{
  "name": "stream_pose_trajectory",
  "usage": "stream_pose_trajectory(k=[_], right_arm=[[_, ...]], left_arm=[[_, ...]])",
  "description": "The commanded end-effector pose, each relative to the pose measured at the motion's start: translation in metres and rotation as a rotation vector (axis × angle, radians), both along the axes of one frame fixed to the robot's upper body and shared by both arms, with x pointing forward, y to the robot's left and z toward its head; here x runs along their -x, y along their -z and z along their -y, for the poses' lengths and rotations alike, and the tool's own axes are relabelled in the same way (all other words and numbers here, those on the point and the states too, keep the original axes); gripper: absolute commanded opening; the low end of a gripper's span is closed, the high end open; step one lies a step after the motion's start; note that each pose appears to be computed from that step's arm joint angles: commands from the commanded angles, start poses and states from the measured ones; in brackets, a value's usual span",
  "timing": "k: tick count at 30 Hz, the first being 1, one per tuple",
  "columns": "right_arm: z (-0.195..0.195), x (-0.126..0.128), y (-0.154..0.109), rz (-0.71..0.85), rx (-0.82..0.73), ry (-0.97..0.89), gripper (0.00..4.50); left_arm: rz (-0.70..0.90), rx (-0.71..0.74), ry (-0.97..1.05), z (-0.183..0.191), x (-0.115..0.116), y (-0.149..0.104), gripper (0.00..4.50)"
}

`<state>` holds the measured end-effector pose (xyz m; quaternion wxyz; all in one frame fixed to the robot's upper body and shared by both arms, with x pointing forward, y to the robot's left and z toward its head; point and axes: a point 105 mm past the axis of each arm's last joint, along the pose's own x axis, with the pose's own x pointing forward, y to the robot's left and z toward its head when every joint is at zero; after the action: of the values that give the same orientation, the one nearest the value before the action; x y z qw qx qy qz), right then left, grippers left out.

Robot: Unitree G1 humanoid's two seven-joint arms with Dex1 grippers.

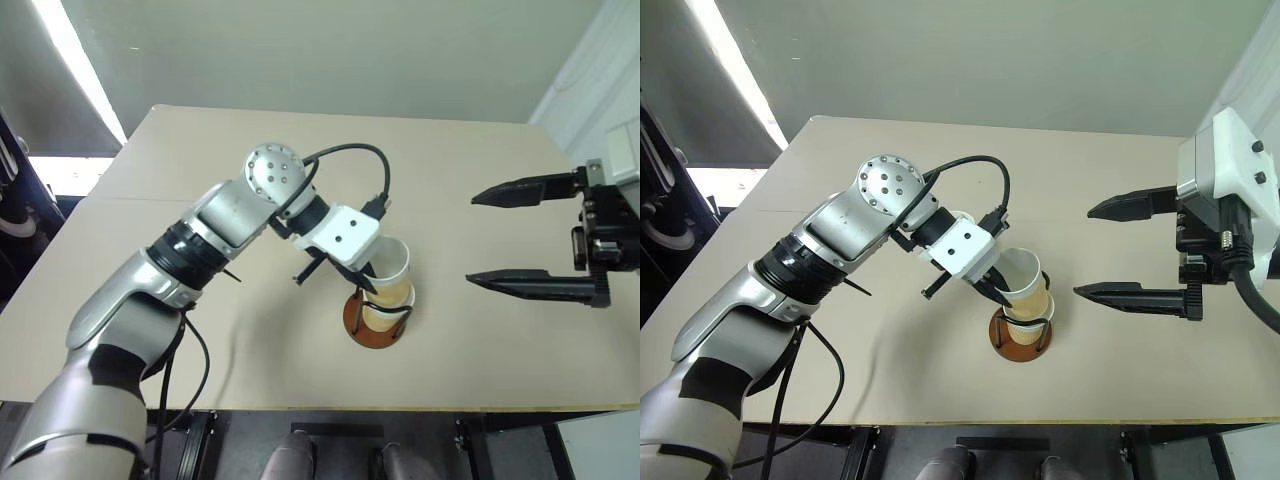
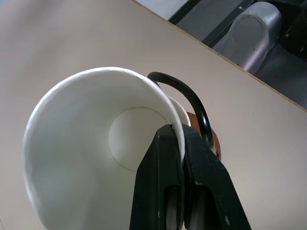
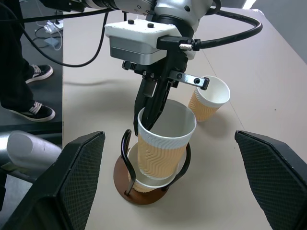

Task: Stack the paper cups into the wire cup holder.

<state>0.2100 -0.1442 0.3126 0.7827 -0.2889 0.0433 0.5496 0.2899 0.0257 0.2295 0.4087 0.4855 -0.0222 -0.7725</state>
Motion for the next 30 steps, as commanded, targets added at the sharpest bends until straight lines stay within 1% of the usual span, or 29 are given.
stream_pose_trajectory(k=[1, 2, 5, 7, 9, 10, 12, 15, 19, 22, 25, 28, 30], right_arm=[[0.001, 0.001, -0.007, 0.035, 0.001, 0.001, 4.43], [0.001, 0.0, -0.007, 0.035, 0.001, 0.001, 4.43], [0.001, -0.001, -0.006, 0.032, 0.007, 0.003, 4.5], [0.001, -0.001, -0.005, 0.031, 0.009, 0.004, 4.5], [0.001, -0.001, -0.005, 0.031, 0.009, 0.005, 4.5], [0.001, -0.001, -0.005, 0.031, 0.01, 0.007, 4.5], [0.002, -0.002, -0.006, 0.036, 0.01, 0.013, 4.5], [0.001, -0.005, -0.005, 0.044, 0.005, 0.021, 4.5], [0.0, -0.006, -0.003, 0.041, 0.0, 0.019, 4.5], [0.0, -0.008, -0.004, 0.043, 0.0, 0.014, 4.5], [-0.001, -0.01, -0.005, 0.044, -0.001, 0.005, 4.5], [-0.003, -0.012, -0.005, 0.04, -0.003, -0.007, 4.5], [-0.004, -0.013, -0.004, 0.032, -0.006, -0.018, 4.5]], left_arm=[[0.031, -0.009, 0.042, 0.002, 0.004, -0.01, 0.0], [0.034, -0.008, 0.044, 0.003, 0.004, -0.01, 0.0], [0.019, -0.004, 0.045, 0.006, 0.006, -0.009, 0.64], [-0.014, 0.007, 0.04, 0.008, 0.008, -0.012, 1.3], [-0.026, 0.016, 0.04, 0.01, 0.01, -0.014, 2.1], [-0.024, 0.023, 0.041, 0.011, 0.01, -0.016, 2.43], [-0.004, 0.043, 0.044, 0.012, 0.009, -0.019, 3.15], [0.078, 0.113, 0.003, 0.013, 0.002, -0.031, 4.15], [0.191, 0.203, -0.129, 0.007, -0.02, -0.046, 4.15], [0.243, 0.266, -0.208, 0.001, -0.031, -0.056, 4.15], [0.27, 0.306, -0.265, -0.007, -0.036, -0.063, 4.15], [0.312, 0.313, -0.329, -0.019, -0.044, -0.063, 4.15], [0.351, 0.27, -0.398, -0.032, -0.054, -0.054, 4.15]])
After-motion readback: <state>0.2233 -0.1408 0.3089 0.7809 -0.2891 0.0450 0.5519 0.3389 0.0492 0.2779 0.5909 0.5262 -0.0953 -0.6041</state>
